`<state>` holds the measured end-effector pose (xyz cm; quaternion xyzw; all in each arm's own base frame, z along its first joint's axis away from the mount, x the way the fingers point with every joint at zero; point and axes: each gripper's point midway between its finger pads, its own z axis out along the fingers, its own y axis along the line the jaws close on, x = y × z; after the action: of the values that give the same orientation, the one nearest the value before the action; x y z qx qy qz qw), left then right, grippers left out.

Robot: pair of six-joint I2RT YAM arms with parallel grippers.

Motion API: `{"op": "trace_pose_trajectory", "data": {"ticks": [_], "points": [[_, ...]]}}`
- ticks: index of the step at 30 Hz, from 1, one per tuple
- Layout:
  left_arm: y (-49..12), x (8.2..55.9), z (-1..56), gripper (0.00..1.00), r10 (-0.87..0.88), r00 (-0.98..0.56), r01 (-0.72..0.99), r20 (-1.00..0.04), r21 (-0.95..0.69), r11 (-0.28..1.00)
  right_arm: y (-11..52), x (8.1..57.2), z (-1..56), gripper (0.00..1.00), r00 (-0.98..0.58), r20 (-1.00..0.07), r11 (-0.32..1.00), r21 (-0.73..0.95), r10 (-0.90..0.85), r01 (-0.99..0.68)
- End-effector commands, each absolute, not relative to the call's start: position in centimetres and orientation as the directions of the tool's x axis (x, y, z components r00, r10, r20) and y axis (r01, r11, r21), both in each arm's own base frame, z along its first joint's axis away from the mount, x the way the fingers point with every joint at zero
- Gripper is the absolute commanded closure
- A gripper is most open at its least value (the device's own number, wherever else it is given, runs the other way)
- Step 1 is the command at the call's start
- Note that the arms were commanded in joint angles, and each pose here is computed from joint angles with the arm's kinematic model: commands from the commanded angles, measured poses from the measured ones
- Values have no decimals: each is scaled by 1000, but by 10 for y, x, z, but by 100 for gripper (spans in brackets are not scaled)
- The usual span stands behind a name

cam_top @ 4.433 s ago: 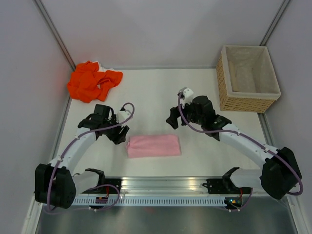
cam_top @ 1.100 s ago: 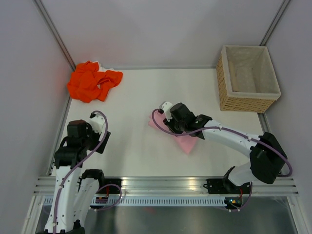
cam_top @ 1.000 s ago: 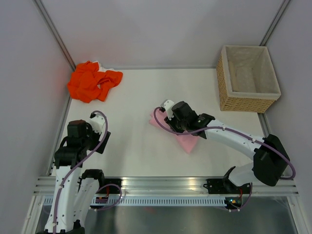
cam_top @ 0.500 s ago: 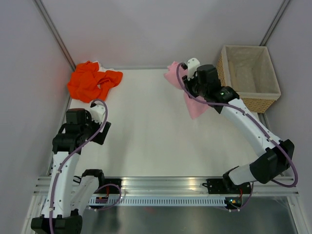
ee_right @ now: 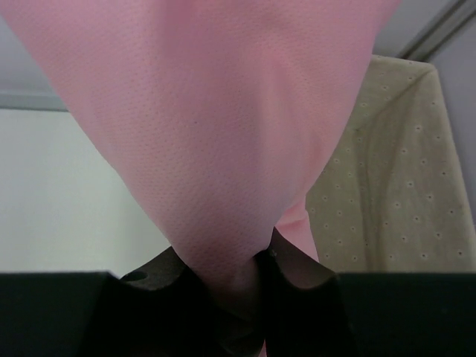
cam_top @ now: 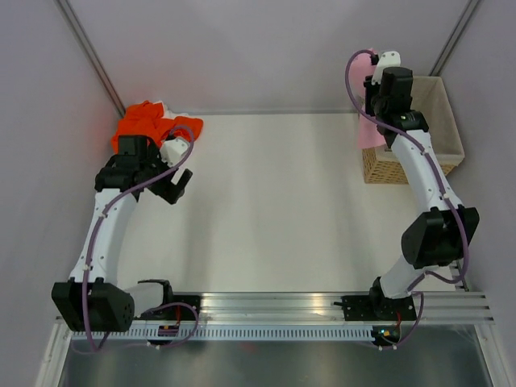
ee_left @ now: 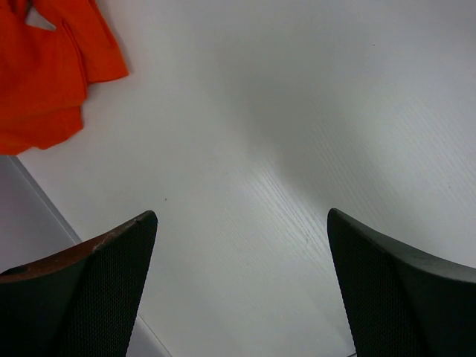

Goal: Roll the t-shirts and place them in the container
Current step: Place the rolled tshirt into the container

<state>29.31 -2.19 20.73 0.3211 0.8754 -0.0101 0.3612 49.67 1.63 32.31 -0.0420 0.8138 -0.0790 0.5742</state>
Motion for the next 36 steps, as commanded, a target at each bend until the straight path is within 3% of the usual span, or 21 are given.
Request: {"op": "trace_pose_trajectory", "data": {"ticks": [1, 8, 16, 20, 24, 36], "points": [[-29, 326, 217, 2, 595, -464, 627, -656, 232, 744, -34, 527, 354, 100, -261, -959, 970, -160, -109, 185], [-58, 355, 232, 2, 483, -458, 646, -746, 94, 758, -95, 551, 354, 100, -310, -946, 948, -177, -90, 265], [-58, 367, 204, 1, 429, -512, 607, -744, 40, 794, -169, 564, 327, 100, -382, -918, 908, -247, -107, 338], [-51, 367, 195, 1, 432, -543, 582, -720, 49, 812, -182, 589, 268, 100, -504, -836, 892, -380, -218, 244], [-46, 360, 189, 1, 439, -559, 564, -703, 65, 823, -211, 594, 233, 100, -595, -769, 842, -466, -234, 272], [-32, 357, 185, 0, 453, -589, 523, -669, 111, 845, -211, 615, 114, 97, -686, -725, 896, -346, -68, 277]]}}
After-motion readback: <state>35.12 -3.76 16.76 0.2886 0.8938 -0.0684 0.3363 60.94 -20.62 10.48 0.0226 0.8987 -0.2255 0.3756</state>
